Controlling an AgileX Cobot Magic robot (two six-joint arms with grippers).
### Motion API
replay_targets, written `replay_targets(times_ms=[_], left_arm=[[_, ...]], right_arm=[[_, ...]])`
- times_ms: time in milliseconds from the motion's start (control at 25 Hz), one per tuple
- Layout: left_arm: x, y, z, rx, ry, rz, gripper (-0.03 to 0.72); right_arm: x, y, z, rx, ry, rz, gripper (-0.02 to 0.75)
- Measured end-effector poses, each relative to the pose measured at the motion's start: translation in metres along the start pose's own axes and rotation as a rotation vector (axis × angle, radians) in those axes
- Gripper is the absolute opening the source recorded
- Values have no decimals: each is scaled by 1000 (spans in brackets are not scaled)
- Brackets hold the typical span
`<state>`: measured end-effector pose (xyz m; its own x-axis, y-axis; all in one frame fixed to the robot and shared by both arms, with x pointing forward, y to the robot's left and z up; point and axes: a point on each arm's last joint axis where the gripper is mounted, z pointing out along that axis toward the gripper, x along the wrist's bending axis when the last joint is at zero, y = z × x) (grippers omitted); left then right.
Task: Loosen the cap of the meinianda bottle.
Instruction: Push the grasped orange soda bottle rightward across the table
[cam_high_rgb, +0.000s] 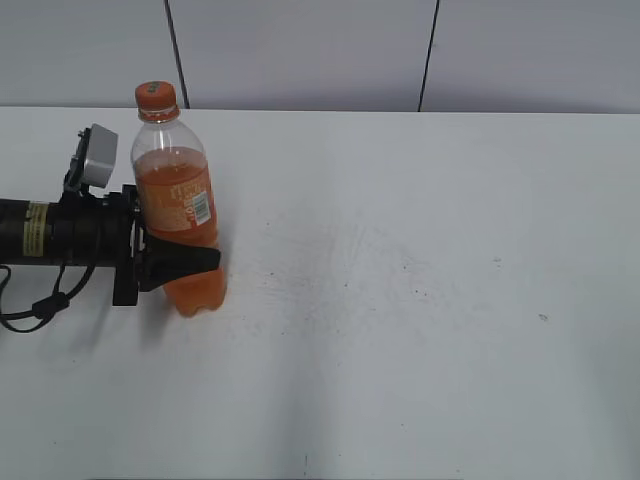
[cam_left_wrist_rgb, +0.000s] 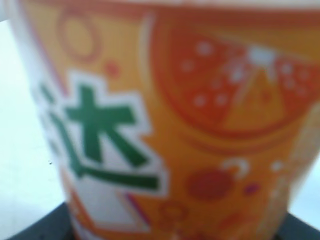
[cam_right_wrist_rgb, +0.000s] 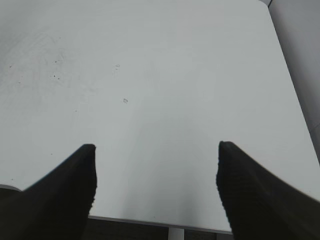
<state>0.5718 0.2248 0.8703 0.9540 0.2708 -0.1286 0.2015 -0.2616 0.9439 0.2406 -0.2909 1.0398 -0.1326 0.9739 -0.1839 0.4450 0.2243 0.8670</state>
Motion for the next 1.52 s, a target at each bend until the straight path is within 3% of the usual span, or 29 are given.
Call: replay_targets(times_ms=[360,680,960,1200,1520], left_arm=[[-11,18,12,44,-31,81,399],[-31,44,50,-38,-47,137,399],[-40,69,103,-101,-129,233,398],[-31,62,128,-107,-159,257,398],[-24,32,140,-83,-167,214,396]], right_arm=[[0,0,0,0,0,0,561],[0,0,0,0,0,0,561],[0,0,0,0,0,0,561],[0,0,0,0,0,0,561],[0,0,0,0,0,0,561]])
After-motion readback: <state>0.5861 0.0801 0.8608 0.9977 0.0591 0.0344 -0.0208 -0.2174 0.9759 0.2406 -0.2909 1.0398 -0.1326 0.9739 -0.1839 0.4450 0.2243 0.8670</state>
